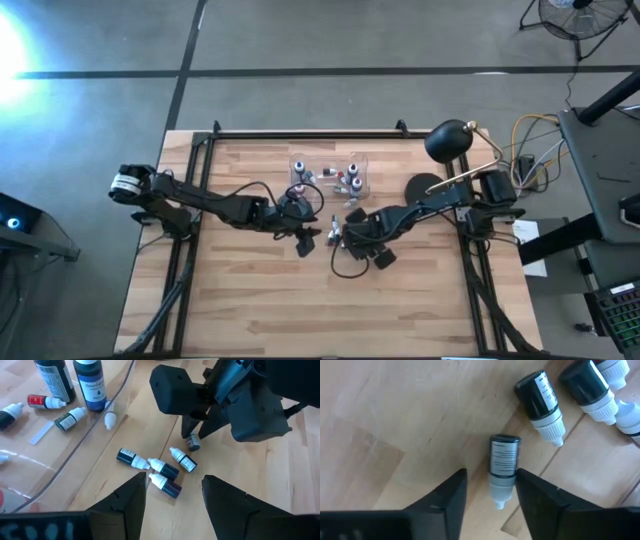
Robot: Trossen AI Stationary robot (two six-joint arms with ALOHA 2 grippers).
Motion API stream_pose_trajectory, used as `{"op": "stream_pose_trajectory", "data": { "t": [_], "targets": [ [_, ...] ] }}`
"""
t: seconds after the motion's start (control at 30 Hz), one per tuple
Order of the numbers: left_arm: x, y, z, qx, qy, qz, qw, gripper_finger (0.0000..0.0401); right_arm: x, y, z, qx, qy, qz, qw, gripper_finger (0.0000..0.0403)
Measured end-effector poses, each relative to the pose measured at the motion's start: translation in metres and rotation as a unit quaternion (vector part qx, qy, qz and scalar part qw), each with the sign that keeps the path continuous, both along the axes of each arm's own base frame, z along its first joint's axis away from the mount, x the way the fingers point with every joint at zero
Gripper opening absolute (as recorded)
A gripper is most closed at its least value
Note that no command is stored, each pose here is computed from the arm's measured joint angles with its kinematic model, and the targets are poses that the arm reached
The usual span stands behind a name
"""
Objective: Pick & Place food coloring
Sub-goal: Put the small brown food coloring bottle into the transparent bin
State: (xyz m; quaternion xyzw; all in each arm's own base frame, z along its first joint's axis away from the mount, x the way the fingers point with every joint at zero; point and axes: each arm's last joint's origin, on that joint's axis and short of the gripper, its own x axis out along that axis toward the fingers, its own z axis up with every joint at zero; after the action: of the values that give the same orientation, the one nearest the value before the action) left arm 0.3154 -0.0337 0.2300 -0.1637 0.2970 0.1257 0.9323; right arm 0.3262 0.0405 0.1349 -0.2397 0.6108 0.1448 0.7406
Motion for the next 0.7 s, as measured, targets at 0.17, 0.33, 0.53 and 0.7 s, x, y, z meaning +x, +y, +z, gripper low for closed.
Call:
{"op": "stream_pose_trajectory", "data": {
  "t": [0.17,0.33,0.53,0.7],
  "targets": [
    [0.000,0.001,0.000,0.008,-0.001,0.010,1.000,0.0168,0.000,0.000,0.000,0.030,-0.001,-0.058,0.998,0.0095],
    [-0.001,0.000,-0.001,0.008,0.004,0.009,1.000,0.0168,0.003,0.000,0.009,0.032,-0.012,-0.131,0.991,0.0058],
    [-0.005,-0.007,-0.004,0.018,0.029,0.000,0.999,0.0168,0.020,-0.010,0.072,-0.034,-0.160,-0.219,0.962,0.0067],
    [-0.008,-0.015,-0.004,0.042,0.030,0.011,0.999,0.0168,0.038,-0.054,0.103,-0.027,-0.219,-0.320,0.921,0.0072]
  ]
}}
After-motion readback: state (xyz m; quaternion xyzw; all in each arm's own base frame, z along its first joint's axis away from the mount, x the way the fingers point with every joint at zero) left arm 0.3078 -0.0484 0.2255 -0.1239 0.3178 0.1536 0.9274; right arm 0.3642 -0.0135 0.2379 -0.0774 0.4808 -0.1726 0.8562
